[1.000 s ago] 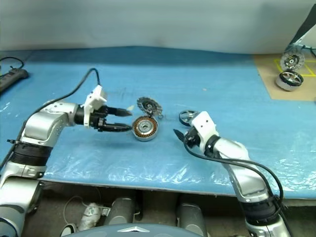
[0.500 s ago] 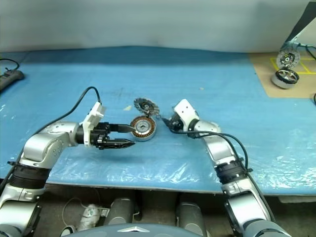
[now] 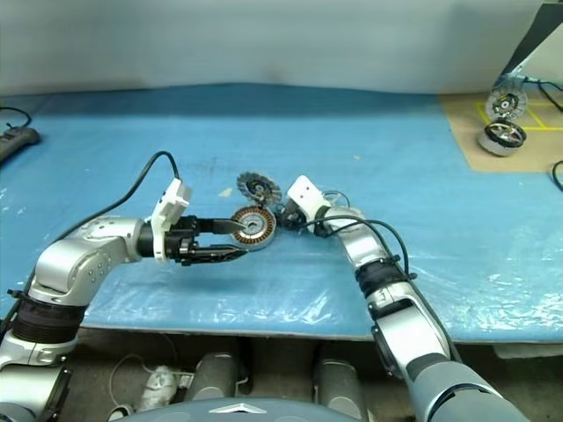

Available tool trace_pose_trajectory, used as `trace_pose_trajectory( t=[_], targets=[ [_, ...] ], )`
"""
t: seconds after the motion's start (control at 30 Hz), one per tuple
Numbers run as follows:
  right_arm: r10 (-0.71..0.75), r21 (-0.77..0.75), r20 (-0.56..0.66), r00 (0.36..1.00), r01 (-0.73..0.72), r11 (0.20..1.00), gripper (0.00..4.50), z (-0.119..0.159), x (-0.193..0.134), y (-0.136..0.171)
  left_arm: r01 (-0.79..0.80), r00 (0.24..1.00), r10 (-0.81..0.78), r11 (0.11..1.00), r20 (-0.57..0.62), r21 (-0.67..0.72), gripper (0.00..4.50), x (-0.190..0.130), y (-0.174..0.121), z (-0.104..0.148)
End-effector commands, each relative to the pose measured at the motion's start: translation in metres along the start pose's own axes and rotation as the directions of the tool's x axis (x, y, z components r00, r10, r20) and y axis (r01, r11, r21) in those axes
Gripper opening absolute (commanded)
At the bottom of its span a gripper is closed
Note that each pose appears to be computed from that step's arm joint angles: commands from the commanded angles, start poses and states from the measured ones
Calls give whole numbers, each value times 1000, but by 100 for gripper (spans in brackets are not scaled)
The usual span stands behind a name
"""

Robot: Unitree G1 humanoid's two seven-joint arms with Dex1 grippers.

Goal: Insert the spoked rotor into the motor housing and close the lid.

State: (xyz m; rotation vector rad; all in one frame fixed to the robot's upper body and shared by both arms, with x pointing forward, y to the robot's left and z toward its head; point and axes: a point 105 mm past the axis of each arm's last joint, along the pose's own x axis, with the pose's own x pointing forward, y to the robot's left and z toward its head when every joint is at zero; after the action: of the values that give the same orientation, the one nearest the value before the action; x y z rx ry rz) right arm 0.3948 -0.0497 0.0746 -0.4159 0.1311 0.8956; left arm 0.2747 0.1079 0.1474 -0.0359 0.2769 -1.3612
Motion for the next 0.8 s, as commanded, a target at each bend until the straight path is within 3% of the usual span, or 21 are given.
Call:
trace_pose_trajectory(
  t=[0.03, 0.1, 0.23, 0.27, 0.37, 0.57, 0.8],
  targets=[
    [8, 72, -29, 1000, -6, 997, 356, -14, 4, 5, 4, 1000, -4, 999, 9, 43, 335, -1, -3, 13],
    [5, 193, -7, 1000, -4, 981, 356, -15, 5, 5, 0, 1000, 0, 999, 2, 45, 335, -1, -2, 13],
    [14, 183, -28, 1000, -9, 983, 356, -23, 6, 12, 2, 1000, -1, 999, -9, 48, 335, -2, -1, 12],
    [13, 201, -27, 1000, -7, 980, 337, -25, 6, 14, 7, 1000, -7, 999, -4, 45, 338, -3, -2, 13],
    [28, 224, -31, 999, -20, 974, 259, -28, 7, 23, 14, 1000, -14, 999, -4, 41, 340, -3, -2, 12],
    [20, 177, -43, 999, -12, 984, 55, -30, 2, 25, -4, 1000, 5, 999, -13, 44, 340, -7, 6, 8],
    [-23, 176, -51, 998, 32, 984, 56, -30, -8, 17, 0, 1000, 1, 999, -18, 43, 340, -10, 10, 1]
  ],
)
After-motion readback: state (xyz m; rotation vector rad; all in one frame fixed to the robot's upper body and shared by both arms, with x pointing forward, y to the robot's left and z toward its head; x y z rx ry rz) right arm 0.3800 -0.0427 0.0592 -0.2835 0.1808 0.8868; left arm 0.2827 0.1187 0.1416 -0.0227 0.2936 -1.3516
